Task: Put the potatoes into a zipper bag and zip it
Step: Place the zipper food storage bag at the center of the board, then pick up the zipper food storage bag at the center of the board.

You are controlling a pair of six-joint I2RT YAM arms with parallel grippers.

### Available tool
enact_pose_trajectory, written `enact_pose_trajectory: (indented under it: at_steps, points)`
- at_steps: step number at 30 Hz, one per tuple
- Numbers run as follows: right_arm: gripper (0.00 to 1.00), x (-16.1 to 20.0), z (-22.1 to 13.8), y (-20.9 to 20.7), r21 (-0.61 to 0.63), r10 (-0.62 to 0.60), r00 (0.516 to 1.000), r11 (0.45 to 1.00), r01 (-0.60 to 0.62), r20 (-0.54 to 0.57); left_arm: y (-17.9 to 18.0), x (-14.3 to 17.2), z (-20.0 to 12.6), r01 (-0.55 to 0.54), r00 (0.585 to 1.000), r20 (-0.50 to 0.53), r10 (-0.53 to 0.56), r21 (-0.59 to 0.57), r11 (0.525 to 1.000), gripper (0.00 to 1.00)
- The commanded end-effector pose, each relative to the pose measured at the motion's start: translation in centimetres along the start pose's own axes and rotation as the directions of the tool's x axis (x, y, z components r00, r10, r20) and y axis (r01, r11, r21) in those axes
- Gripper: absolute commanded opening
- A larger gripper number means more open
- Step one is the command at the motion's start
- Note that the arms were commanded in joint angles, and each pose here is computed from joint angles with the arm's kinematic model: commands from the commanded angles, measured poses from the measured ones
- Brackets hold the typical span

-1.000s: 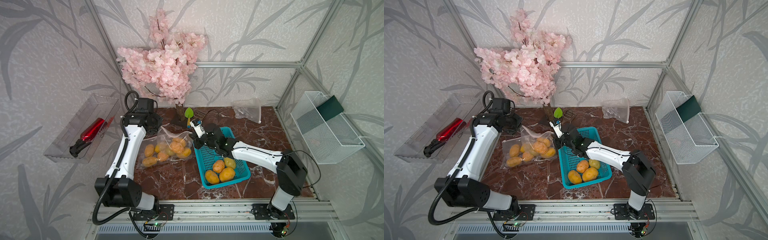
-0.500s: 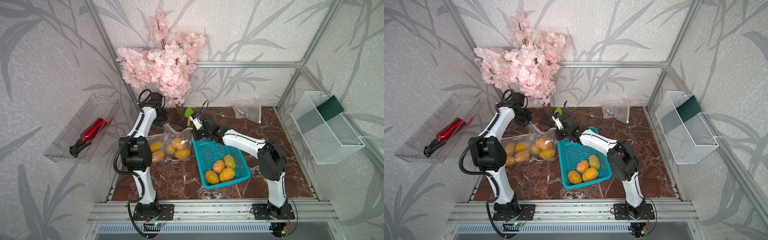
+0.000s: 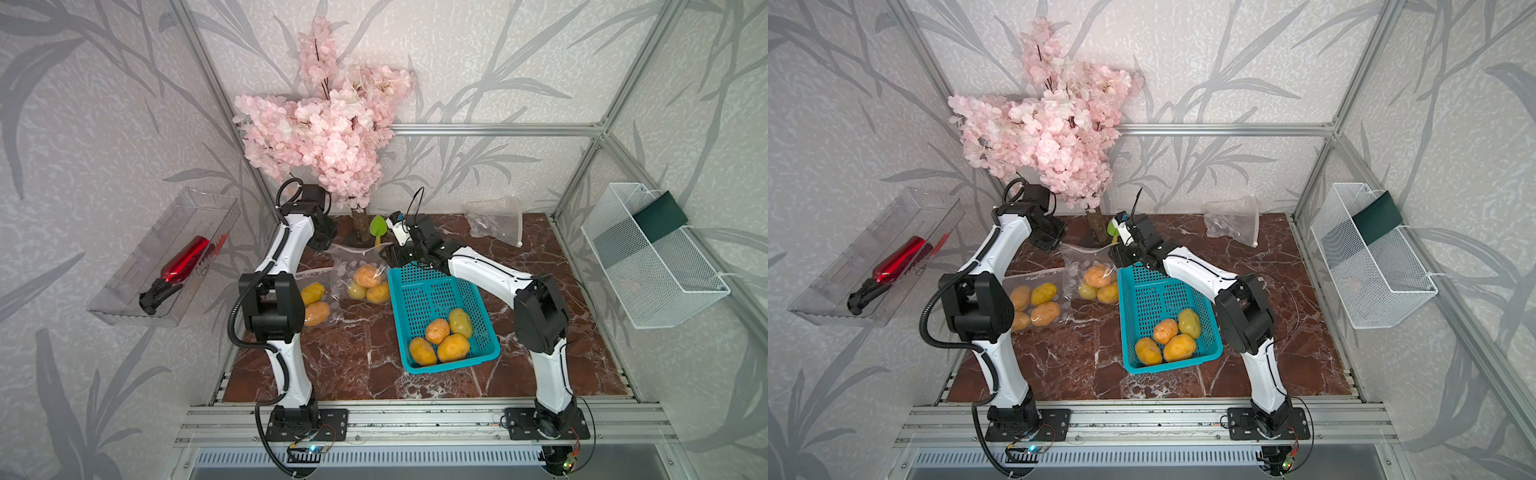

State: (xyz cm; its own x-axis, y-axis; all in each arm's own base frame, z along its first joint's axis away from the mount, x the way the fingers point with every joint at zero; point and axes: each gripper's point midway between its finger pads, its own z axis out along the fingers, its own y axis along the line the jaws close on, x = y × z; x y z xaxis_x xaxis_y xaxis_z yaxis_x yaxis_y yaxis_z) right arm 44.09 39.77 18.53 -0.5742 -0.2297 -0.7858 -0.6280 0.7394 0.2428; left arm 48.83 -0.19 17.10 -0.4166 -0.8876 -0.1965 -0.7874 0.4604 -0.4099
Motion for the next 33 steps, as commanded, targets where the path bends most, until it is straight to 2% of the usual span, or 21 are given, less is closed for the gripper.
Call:
enact_pose_trajectory:
  at_steps: [1, 3, 4, 8, 12, 14, 16, 18, 19, 20, 21, 22, 25, 27, 33]
  points:
    - [0.76, -4.1, -6.7, -2.8, 0.100, 0.028, 0.993, 0.994, -0.040, 0.119, -1.2, 0.0, -1.4, -0.013, 1.000, -0.008, 0.013, 0.039, 0.999, 0.60]
    - [0.80, -4.8, -10.2, -5.6, 0.153, 0.095, 0.980, 0.981, -0.122, 0.173, -1.2, 0.1, -2.6, -0.054, 0.999, 0.011, 0.053, 0.030, 0.998, 0.92]
    - [0.82, -4.8, -11.8, -7.4, 0.172, 0.140, 0.970, 0.969, -0.175, 0.199, -1.0, 0.1, -3.5, -0.079, 0.996, 0.034, 0.078, 0.016, 0.997, 1.00]
    - [0.84, -3.8, -17.1, -14.1, 0.179, 0.328, 0.900, 0.905, -0.387, 0.286, 0.6, 0.1, -8.0, -0.094, 0.989, 0.113, 0.094, -0.009, 0.996, 1.00]
    - [0.84, -1.0, -20.0, -21.4, 0.213, 0.483, 0.810, 0.798, -0.563, 0.332, 2.6, 2.4, -12.2, -0.066, 0.991, 0.128, 0.048, 0.145, 0.987, 1.00]
    - [0.84, 0.5, -20.5, -24.3, 0.236, 0.542, 0.768, 0.742, -0.628, 0.341, 3.8, 4.5, -14.0, -0.090, 0.985, 0.165, 0.047, 0.261, 0.961, 1.00]
    - [0.84, 2.1, -20.5, -26.9, 0.229, 0.606, 0.717, 0.687, -0.690, 0.344, 5.0, 7.3, -16.2, -0.175, 0.971, 0.221, 0.091, 0.393, 0.903, 1.00]
    - [0.84, 3.4, -20.0, -28.7, 0.185, 0.659, 0.663, 0.645, -0.741, 0.357, 7.4, 9.1, -17.9, -0.261, 0.950, 0.274, 0.148, 0.442, 0.858, 1.00]
    - [0.85, 3.8, -20.0, -29.7, 0.150, 0.687, 0.619, 0.614, -0.775, 0.380, 8.9, 9.6, -18.3, -0.306, 0.935, 0.308, 0.177, 0.445, 0.842, 1.00]
    - [0.91, 4.9, -19.3, -30.9, 0.133, 0.713, 0.586, 0.586, -0.800, 0.385, 10.4, 9.7, -18.5, -0.336, 0.919, 0.345, 0.191, 0.434, 0.836, 1.00]
    - [0.99, 5.4, -19.3, -32.0, 0.113, 0.726, 0.555, 0.563, -0.819, 0.405, 12.5, 9.7, -18.4, -0.362, 0.902, 0.379, 0.208, 0.400, 0.842, 1.00]
    - [0.99, 5.8, -19.4, -33.0, 0.105, 0.732, 0.535, 0.547, -0.831, 0.422, 14.6, 9.4, -18.5, -0.384, 0.879, 0.421, 0.225, 0.345, 0.856, 1.00]
    - [0.98, 6.4, -19.3, -35.6, 0.146, 0.719, 0.532, 0.529, -0.836, 0.447, 19.7, 8.4, -18.6, -0.402, 0.820, 0.514, 0.253, 0.201, 0.894, 1.00]
    - [0.96, 6.5, -19.0, -37.1, 0.175, 0.702, 0.541, 0.526, -0.832, 0.463, 21.8, 7.9, -18.9, -0.372, 0.806, 0.544, 0.231, 0.164, 0.914, 1.00]
    - [0.95, 8.1, -17.9, -41.1, 0.277, 0.686, 0.549, 0.475, -0.835, 0.478, 20.9, 9.1, -20.7, -0.418, 0.810, 0.548, 0.208, 0.291, 0.861, 1.00]
